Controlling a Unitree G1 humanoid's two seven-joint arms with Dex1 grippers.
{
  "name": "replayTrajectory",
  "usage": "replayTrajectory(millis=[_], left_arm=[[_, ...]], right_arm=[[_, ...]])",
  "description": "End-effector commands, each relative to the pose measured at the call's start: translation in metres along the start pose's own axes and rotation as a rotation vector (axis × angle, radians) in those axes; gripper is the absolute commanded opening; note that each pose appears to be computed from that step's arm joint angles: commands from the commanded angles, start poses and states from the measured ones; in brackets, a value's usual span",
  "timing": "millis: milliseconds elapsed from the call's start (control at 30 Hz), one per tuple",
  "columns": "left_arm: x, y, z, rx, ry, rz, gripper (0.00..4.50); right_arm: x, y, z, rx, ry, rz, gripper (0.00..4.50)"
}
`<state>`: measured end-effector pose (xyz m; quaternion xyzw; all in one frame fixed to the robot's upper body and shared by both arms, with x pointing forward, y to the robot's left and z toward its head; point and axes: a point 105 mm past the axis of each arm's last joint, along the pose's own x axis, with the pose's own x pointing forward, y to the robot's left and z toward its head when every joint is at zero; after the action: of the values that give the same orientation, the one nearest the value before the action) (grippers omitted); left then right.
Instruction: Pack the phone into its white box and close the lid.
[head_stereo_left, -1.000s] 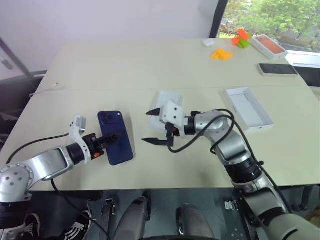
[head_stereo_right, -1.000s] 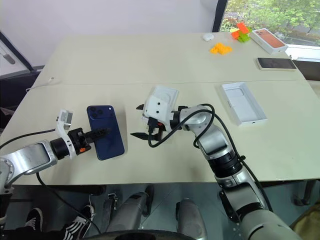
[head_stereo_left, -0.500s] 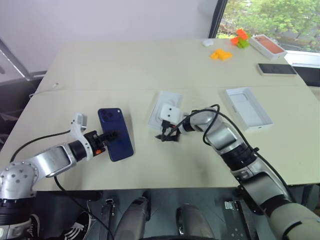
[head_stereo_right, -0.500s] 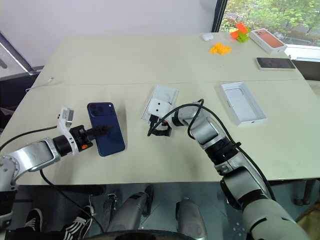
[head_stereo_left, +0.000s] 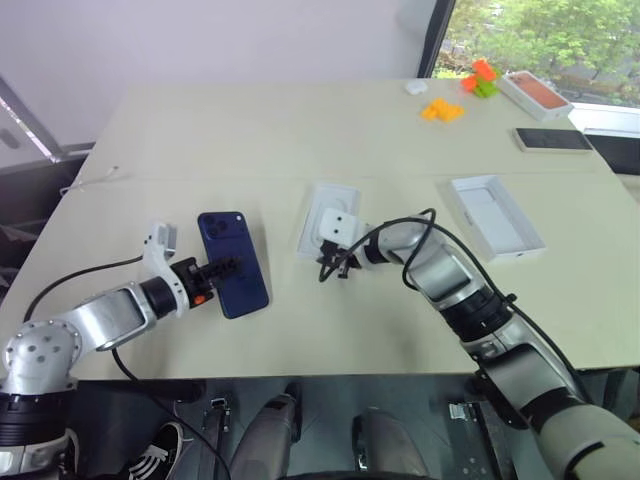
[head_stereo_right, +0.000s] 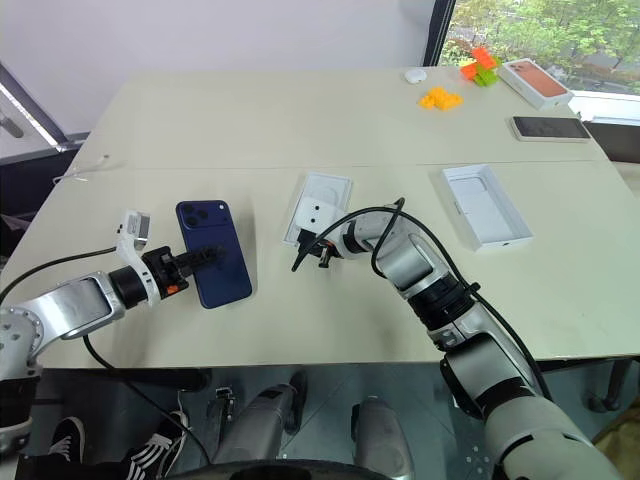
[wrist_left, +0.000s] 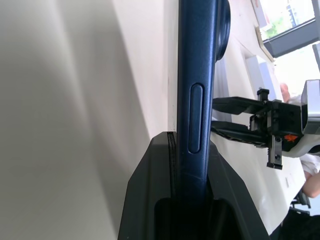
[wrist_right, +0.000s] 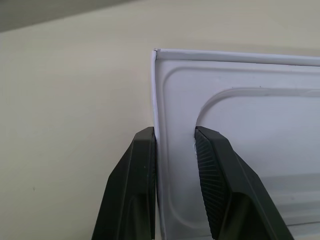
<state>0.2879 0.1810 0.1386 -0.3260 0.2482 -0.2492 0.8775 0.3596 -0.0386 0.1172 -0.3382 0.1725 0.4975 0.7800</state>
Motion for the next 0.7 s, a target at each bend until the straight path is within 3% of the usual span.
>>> replayTrajectory(millis=[33,100,300,467,700], left_arm=[[-0.003,-0.011,0.011,0.036,-0.039,-0.034,0.0],[-0.002,-0.012,0.01,0.03,-0.037,-0.041,0.0],[-0.003,-0.015,0.009,0.036,-0.037,-0.053,0.0],[-0.005,-0.015,0.012,0.107,-0.053,-0.04,0.0],[-0.002,-0.014,0.009,0.119,-0.039,-0.05,0.0]], right_arm=[[0.0,0.003,-0.004,-0.032,0.014,0.009,0.71],[-0.001,0.004,-0.004,-0.029,0.009,0.02,0.5],[-0.027,0.008,0.003,-0.104,-0.09,0.064,0.5],[-0.065,0.035,-0.013,-0.143,-0.135,0.184,0.5],[-0.095,0.052,-0.034,-0.152,-0.103,0.205,0.5]])
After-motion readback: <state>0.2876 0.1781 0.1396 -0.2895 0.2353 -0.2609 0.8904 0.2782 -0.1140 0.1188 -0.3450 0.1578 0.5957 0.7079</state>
